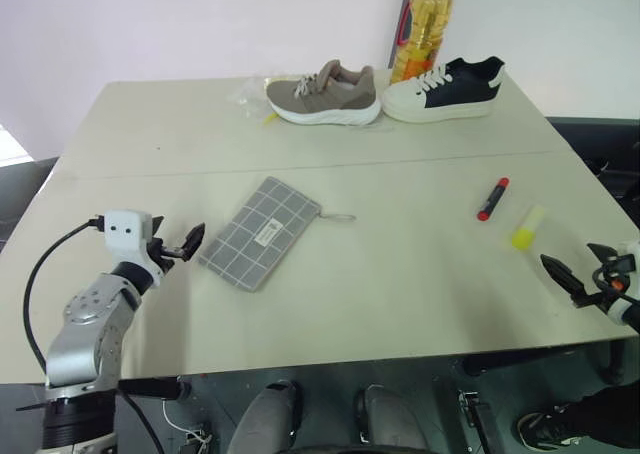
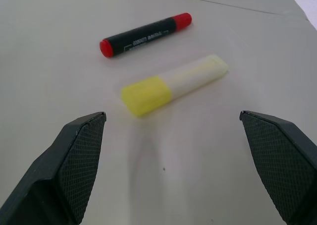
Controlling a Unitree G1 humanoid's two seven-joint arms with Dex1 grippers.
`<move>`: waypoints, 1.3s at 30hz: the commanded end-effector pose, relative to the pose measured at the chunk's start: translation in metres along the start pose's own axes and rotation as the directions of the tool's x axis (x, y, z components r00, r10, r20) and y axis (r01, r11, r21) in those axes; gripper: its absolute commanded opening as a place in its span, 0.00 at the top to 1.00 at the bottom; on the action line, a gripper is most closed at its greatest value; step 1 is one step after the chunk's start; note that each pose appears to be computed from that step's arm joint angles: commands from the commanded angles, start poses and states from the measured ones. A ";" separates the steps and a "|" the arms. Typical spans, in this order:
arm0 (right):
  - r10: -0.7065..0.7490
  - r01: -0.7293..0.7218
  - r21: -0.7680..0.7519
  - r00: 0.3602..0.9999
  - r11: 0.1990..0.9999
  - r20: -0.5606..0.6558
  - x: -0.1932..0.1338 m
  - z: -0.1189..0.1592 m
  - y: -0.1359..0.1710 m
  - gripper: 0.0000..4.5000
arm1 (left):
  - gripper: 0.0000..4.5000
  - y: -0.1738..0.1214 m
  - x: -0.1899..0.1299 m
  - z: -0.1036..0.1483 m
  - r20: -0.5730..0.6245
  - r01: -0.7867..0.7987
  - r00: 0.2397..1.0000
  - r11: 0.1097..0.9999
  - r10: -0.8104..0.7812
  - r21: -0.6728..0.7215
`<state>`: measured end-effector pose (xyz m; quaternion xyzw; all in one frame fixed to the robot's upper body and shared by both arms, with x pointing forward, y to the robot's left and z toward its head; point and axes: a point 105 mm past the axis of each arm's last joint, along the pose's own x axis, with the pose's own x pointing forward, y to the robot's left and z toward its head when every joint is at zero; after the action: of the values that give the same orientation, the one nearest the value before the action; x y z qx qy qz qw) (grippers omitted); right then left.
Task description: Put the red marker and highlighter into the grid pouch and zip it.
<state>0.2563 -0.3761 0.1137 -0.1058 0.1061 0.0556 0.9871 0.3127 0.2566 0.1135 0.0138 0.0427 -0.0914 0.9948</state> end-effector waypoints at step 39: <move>0.711 -0.678 -0.220 0.684 0.702 0.160 0.126 0.127 0.300 0.99 | 0.00 -0.035 -0.071 -0.009 -0.095 0.256 0.966 0.844 -0.240 0.470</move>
<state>0.3615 -0.0538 0.1441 -0.1122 0.0317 0.4466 0.8871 0.2393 0.2434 0.0968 0.2197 0.0617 -0.2066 0.9514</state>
